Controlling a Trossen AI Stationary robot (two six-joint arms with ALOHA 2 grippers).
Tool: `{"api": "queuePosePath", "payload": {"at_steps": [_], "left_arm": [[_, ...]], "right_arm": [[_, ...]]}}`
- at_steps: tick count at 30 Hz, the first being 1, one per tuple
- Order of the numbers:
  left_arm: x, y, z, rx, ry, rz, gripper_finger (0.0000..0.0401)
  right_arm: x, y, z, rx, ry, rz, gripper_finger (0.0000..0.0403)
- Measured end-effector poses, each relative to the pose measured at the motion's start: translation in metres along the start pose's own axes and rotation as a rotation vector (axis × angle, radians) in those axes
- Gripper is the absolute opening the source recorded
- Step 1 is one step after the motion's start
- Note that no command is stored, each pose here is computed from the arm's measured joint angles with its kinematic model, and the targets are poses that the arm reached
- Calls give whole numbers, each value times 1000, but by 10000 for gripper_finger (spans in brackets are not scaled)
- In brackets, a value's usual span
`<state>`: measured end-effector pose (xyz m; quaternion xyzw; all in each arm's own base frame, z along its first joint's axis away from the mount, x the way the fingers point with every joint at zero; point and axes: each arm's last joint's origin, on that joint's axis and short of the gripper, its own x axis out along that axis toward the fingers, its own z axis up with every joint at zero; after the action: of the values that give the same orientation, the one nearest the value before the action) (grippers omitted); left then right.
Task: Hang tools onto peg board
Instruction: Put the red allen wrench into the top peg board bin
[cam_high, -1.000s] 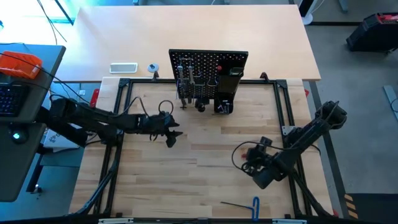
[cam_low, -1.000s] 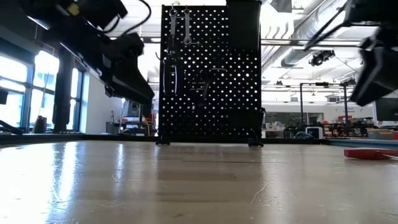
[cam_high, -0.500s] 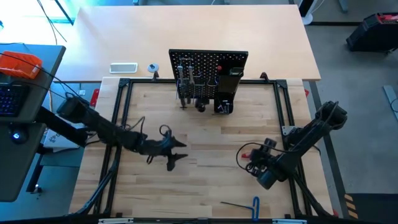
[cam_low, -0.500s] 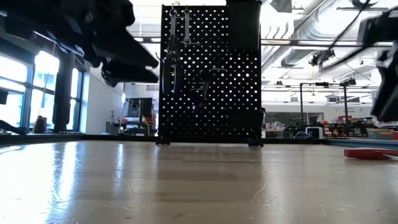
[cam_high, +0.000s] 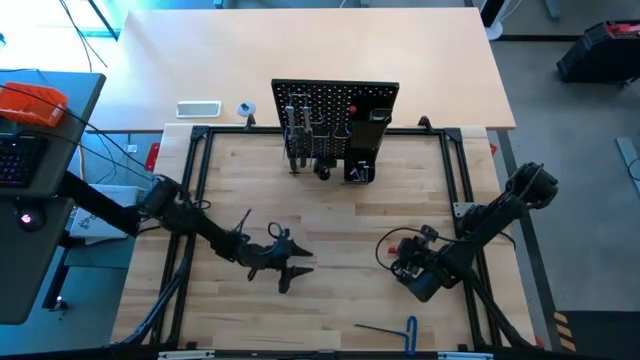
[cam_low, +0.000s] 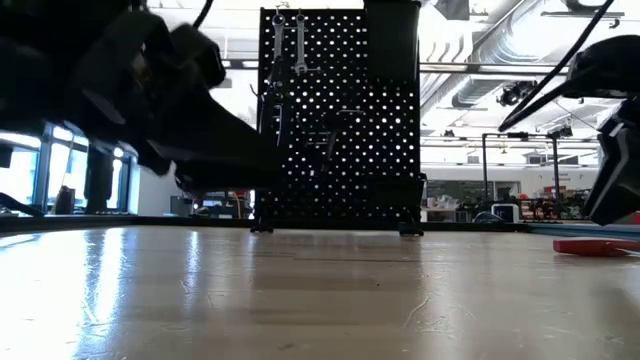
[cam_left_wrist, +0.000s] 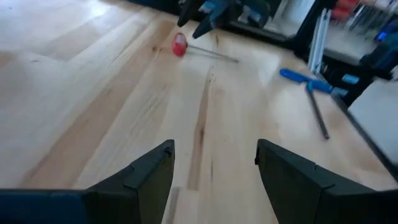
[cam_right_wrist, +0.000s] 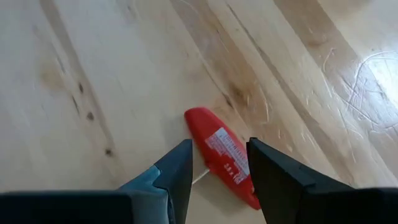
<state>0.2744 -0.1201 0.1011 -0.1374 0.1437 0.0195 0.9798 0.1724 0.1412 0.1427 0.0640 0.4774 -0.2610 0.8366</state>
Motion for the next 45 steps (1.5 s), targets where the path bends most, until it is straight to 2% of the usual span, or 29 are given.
{"api": "queuePosePath", "payload": {"at_steps": [7, 14, 23, 27, 33, 45], "left_arm": [[14, 0, -14, -47, -110, -47, 218], [27, -5, -20, -46, -105, -56, 218], [32, -8, -16, -29, -107, -74, 218], [33, -5, -15, -32, -109, -64, 218], [33, -5, -15, -32, -110, -63, 218], [34, -5, -14, -38, -118, -62, 218]], "right_arm": [[6, -3, 8, -12, 7, -17, 167], [21, -10, 10, -6, 47, 1, 202], [36, -15, 2, -12, 103, 86, 204], [41, -19, -5, 22, 103, 83, 186], [42, -19, -5, 7, 91, 97, 106], [33, -8, 8, -48, 52, 98, 102]]}}
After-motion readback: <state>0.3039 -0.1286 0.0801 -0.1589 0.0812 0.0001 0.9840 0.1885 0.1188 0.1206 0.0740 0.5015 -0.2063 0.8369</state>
